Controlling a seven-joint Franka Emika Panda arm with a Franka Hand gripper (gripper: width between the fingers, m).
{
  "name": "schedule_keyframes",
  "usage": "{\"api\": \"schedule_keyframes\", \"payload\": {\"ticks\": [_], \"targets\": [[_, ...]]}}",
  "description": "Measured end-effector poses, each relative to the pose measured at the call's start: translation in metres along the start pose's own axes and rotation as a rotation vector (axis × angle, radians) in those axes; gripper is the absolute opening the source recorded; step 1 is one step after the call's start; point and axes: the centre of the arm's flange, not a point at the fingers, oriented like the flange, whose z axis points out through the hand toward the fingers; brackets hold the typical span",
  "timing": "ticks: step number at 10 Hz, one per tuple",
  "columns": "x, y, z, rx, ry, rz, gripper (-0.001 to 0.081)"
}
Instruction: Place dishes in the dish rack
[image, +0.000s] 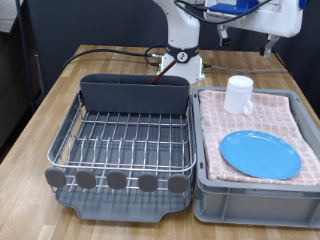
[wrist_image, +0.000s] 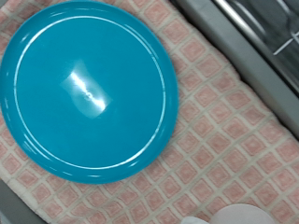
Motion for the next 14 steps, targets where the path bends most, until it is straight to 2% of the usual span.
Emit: {"api": "schedule_keyframes", "payload": {"ticks": [3, 5, 9, 14], "targets": [[-0.008, -0.011, 0.034, 0.07, -0.056, -0.015, 0.0802], [-0.01, -0.01, 0.061, 0.126, -0.086, -0.024, 0.0802], [-0.003, 0.001, 0.103, 0.153, -0.127, -0.049, 0.0802], [0.019, 0.019, 0.139, 0.188, -0.186, -0.071, 0.0802]]}}
